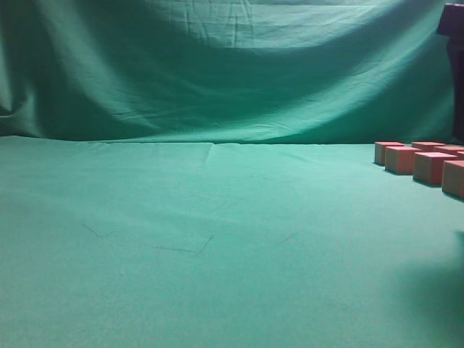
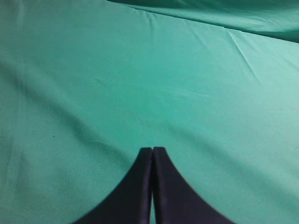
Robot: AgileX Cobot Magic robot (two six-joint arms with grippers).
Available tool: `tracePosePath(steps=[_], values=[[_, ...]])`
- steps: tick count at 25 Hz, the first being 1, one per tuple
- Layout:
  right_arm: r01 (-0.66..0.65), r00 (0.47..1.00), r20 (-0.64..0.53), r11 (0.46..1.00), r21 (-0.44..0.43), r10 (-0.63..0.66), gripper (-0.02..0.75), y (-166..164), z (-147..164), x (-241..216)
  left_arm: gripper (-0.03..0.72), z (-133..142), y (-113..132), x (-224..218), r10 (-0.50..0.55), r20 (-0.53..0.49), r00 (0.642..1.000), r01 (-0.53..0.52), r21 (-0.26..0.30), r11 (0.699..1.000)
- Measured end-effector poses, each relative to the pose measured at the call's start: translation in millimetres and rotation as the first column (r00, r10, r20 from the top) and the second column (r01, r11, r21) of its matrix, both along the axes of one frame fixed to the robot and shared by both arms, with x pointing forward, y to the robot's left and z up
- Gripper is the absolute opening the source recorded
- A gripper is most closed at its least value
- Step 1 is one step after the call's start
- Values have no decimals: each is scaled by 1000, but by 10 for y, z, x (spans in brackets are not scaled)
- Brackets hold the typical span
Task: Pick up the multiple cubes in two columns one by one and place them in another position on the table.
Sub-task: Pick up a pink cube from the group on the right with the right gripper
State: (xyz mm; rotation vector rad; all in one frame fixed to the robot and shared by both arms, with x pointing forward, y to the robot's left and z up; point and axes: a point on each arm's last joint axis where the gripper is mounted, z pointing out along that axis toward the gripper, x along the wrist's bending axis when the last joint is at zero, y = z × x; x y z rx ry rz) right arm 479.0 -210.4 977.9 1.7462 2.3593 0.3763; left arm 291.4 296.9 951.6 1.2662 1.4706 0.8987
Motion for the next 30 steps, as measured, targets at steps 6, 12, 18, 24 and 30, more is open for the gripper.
tracePosePath(steps=[6,12,18,24,30], values=[[5,1000,7,1000,1,-5,523,27,-107,80,0,0,0,0,0,0,1000,0,0,1000],[14,1000,-25,1000,-27,-15,523,38,-298,155,0,0,0,0,0,0,1000,0,0,1000],[14,999,-45,999,-33,-15,461,59,-442,205,0,0,0,0,0,0,1000,0,0,1000],[16,997,-75,999,-45,-19,251,62,-489,217,0,0,0,0,0,0,1000,0,0,1000],[28,986,-162,999,-27,-32,265,153,-185,345,0,0,0,0,0,0,1000,0,0,1000]])
